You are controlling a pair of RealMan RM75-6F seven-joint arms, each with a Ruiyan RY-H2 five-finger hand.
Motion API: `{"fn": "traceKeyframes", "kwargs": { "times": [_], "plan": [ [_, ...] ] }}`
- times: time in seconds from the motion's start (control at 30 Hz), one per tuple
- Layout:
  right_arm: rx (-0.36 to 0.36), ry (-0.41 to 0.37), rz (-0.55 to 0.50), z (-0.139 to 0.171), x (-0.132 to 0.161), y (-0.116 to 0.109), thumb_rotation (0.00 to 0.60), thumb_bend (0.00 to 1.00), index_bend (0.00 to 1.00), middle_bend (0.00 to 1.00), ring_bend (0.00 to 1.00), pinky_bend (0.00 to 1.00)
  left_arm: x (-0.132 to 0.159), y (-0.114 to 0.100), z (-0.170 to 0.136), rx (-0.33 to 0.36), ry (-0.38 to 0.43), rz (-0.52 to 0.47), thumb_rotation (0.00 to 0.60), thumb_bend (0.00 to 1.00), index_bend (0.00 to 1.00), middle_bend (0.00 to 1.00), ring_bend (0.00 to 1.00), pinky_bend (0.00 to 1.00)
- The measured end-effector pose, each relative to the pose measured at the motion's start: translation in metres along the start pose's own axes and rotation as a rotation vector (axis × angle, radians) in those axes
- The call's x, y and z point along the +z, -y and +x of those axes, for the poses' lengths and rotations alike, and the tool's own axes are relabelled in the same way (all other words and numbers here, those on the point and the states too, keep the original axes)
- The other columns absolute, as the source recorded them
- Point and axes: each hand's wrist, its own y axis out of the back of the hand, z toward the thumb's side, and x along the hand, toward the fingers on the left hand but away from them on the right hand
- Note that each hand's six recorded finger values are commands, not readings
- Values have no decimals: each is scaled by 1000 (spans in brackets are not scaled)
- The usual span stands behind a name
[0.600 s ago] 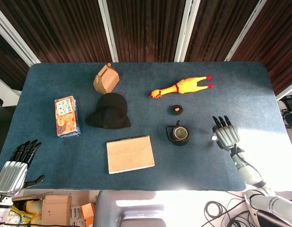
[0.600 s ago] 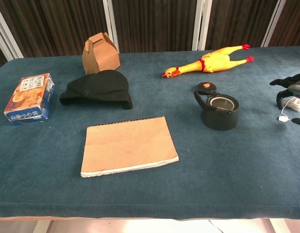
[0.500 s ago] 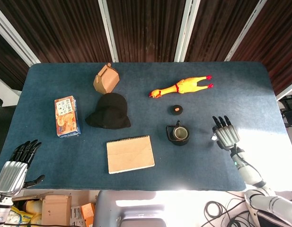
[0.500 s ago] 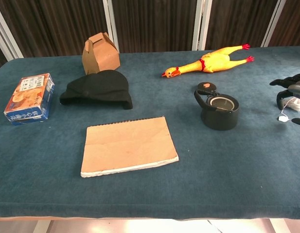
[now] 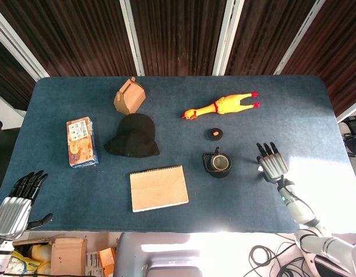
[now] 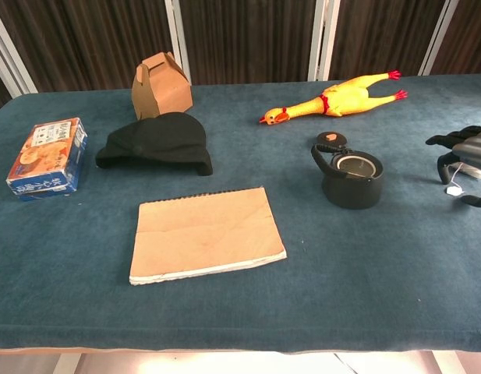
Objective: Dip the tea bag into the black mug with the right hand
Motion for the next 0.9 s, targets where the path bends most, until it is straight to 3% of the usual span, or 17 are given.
{"fn": "traceKeyframes", "kwargs": {
  "times": [0.9],
  "plan": [
    [2,-6,2,-1,3,3,600,288,558,0,0,0,-1,-2,-1,8,1,-6,600,45,8,43,0,108]
  ]
}}
